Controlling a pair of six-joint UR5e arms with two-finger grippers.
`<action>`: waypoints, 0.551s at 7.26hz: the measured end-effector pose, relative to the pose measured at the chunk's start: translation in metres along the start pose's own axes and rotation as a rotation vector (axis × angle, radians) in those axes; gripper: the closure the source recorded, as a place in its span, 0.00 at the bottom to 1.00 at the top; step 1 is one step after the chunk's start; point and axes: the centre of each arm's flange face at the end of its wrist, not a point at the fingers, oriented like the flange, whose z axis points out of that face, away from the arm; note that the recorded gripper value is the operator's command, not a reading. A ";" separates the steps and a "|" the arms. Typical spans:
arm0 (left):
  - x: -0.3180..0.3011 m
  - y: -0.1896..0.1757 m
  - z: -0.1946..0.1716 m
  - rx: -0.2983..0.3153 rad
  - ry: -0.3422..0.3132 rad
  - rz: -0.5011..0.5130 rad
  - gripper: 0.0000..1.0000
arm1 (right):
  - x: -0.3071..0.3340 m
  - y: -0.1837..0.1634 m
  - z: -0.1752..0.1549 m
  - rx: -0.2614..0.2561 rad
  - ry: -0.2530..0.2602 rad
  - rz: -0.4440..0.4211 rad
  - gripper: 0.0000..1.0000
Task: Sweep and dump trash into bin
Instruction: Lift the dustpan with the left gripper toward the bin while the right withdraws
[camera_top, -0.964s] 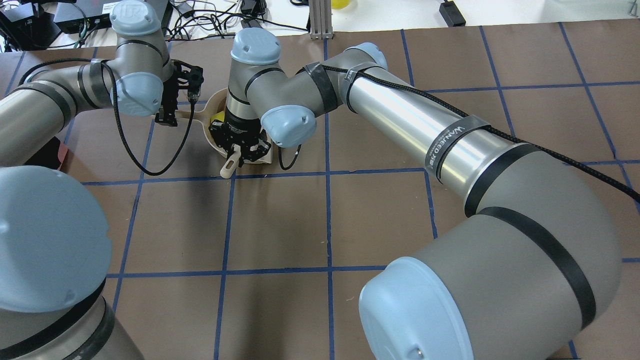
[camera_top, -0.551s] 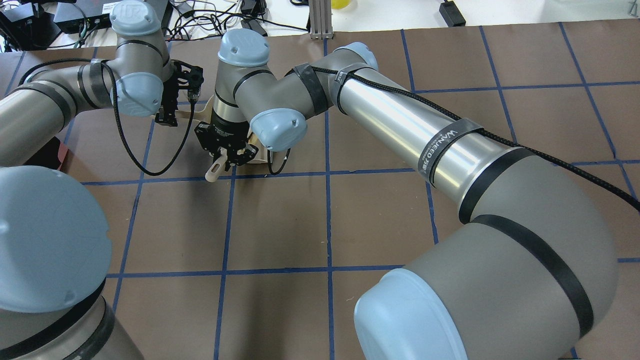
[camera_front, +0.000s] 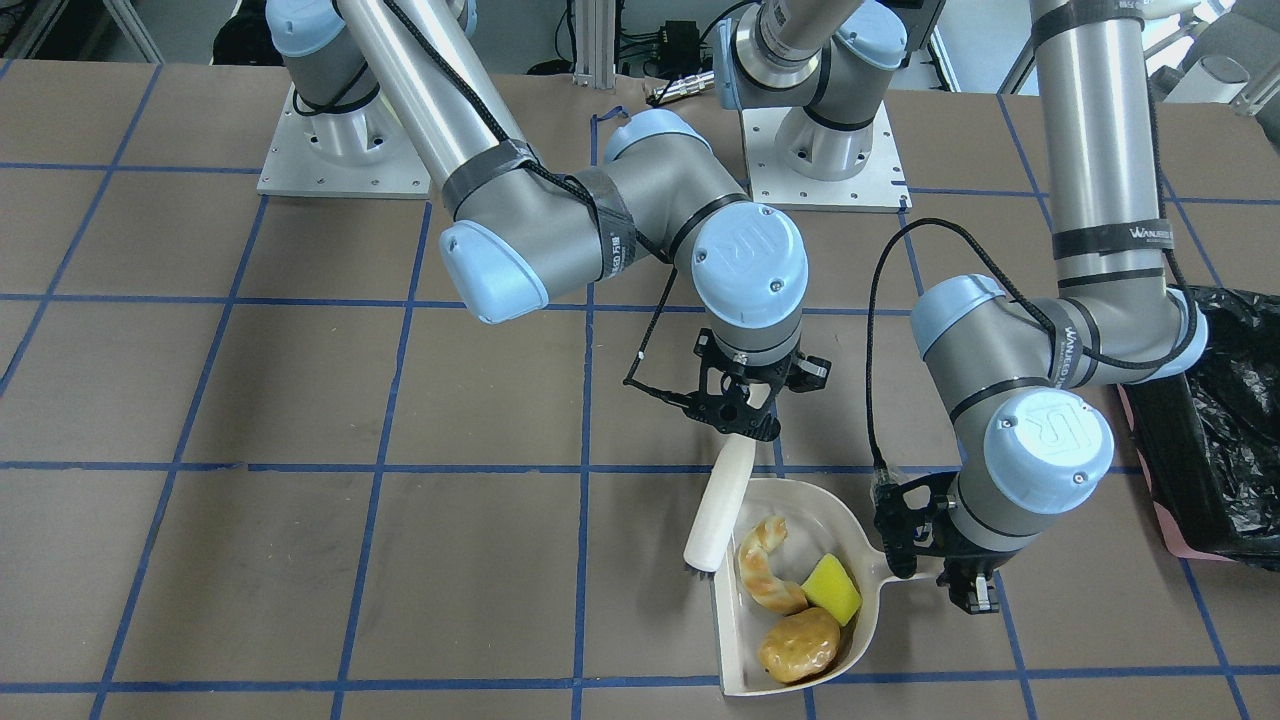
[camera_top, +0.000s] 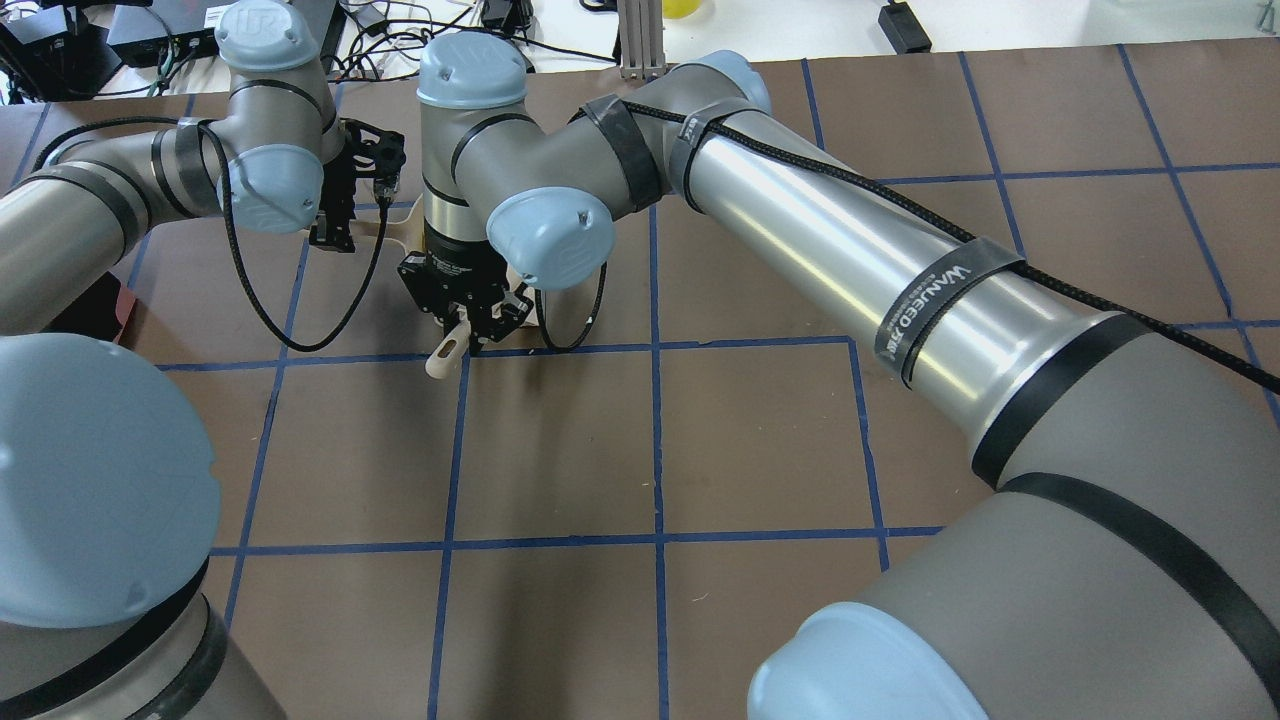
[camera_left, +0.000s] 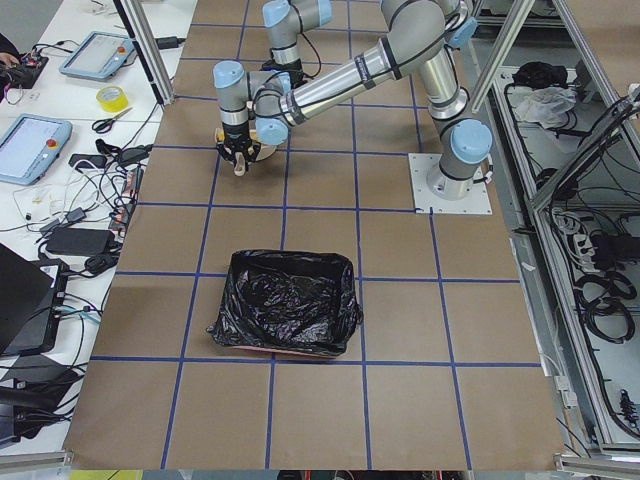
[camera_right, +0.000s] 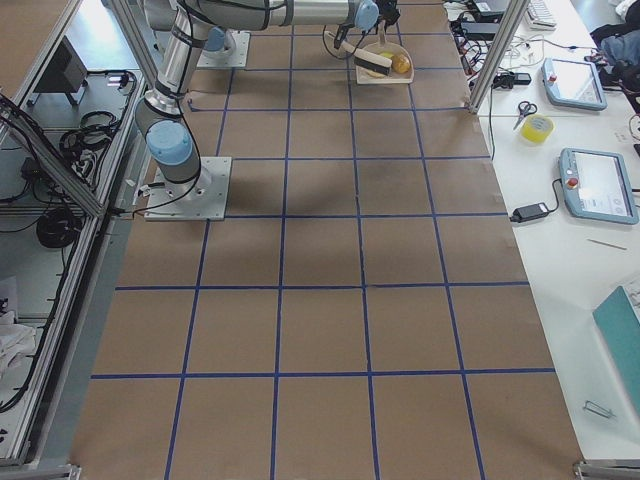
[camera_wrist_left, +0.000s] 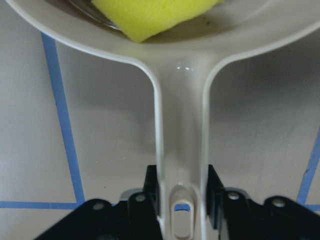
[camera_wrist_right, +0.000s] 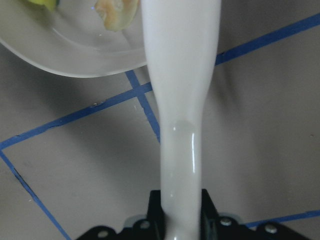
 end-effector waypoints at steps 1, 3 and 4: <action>0.000 0.002 0.000 0.030 -0.003 -0.005 1.00 | 0.013 -0.008 -0.016 0.017 0.031 -0.017 1.00; -0.001 0.012 0.000 0.068 -0.007 -0.024 1.00 | 0.062 -0.038 -0.054 0.028 0.094 -0.073 1.00; 0.000 0.023 -0.003 0.072 -0.010 -0.038 1.00 | 0.101 -0.054 -0.071 0.040 0.134 -0.114 1.00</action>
